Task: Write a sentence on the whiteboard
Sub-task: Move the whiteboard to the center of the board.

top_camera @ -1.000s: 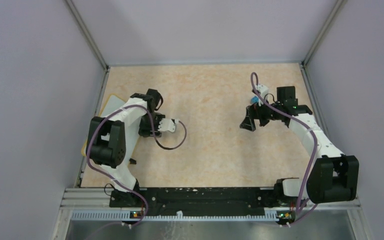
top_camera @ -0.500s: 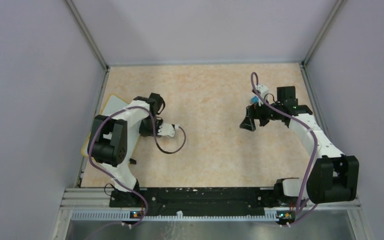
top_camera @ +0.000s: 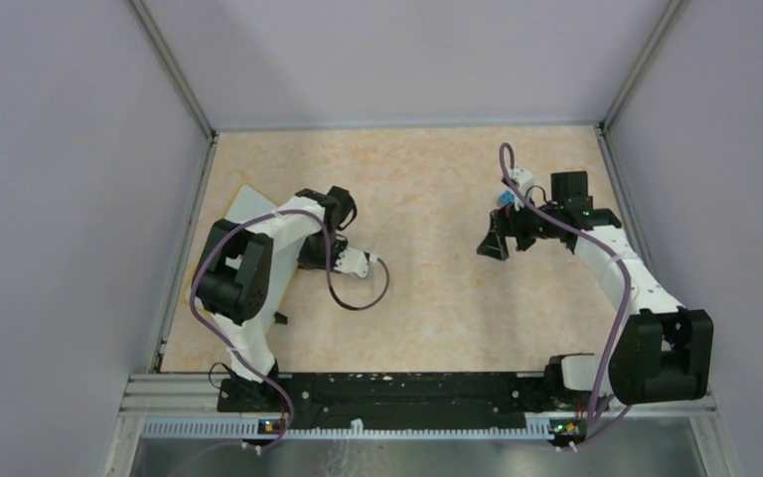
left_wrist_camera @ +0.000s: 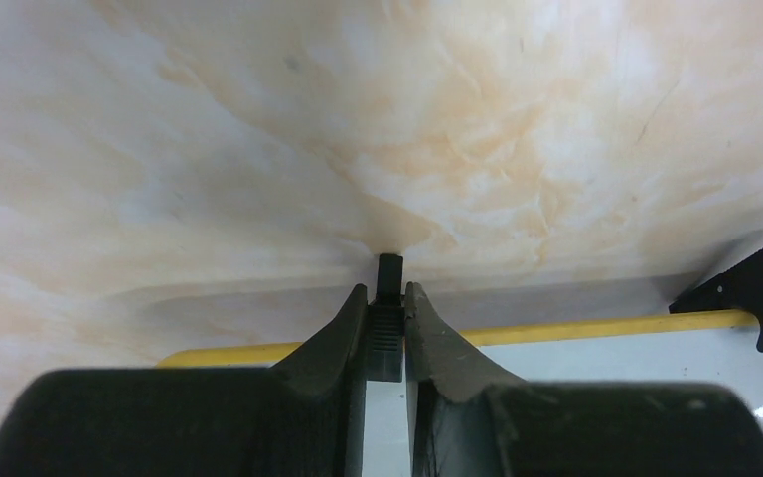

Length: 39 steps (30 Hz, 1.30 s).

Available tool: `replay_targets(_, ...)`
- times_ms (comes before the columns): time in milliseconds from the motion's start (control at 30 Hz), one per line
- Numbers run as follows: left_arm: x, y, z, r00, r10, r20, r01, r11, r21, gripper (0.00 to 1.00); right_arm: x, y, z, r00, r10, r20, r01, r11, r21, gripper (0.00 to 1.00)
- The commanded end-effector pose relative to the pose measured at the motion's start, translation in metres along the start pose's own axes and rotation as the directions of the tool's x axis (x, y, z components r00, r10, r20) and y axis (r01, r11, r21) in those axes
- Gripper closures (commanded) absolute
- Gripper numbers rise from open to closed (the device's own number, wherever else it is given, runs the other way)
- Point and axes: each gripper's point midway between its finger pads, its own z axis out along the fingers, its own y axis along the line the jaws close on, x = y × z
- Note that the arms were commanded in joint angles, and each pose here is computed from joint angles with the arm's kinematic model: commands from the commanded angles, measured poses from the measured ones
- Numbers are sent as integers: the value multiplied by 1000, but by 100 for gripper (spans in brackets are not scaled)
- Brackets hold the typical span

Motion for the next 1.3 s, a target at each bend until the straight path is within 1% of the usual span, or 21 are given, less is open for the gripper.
replay_targets(0, -35, 16, -14, 998, 44, 52, -42, 998, -36, 90, -25, 3, -14, 995, -64, 75, 64, 998, 2, 4)
replay_targets(233, -85, 38, -21, 991, 120, 55, -115, 990, -79, 92, -27, -1, -18, 995, -53, 86, 52, 999, 15, 4)
replay_targets(400, -133, 54, -28, 980, 190, 57, -182, 977, -115, 93, -28, -7, -24, 994, -39, 99, 36, 999, 30, 4)
replay_targets(633, -195, 58, -29, 949, 312, 35, -305, 944, -127, 94, -28, -18, -34, 993, -20, 117, 13, 998, 63, 4)
replay_targets(867, -238, 52, -32, 915, 402, 9, -396, 905, -158, 94, -28, -22, -37, 993, -21, 119, 11, 996, 85, 4)
replay_targets(900, -242, 50, -33, 912, 411, 6, -404, 900, -161, 92, -28, -22, -38, 993, -21, 120, 10, 996, 88, 4)
replay_targets(967, -249, 47, -37, 909, 416, -2, -409, 895, -178, 84, -28, -23, -38, 992, -20, 121, 9, 995, 94, 4)
replay_targets(1067, -256, 43, -47, 913, 407, 1, -398, 894, -204, 60, -28, -26, -37, 992, -14, 123, 1, 995, 104, 4)
replay_targets(1100, -260, 41, -54, 915, 403, 18, -390, 896, -212, 50, -29, -26, -37, 992, -13, 125, 0, 994, 105, 4)
replay_targets(1133, -263, 38, -60, 917, 397, 42, -379, 900, -214, 45, -29, -26, -37, 992, -11, 127, -3, 994, 107, 4)
replay_targets(1267, -273, 29, -93, 919, 358, 164, -314, 917, -244, 31, -35, -29, -39, 989, -7, 145, -11, 992, 127, 4)
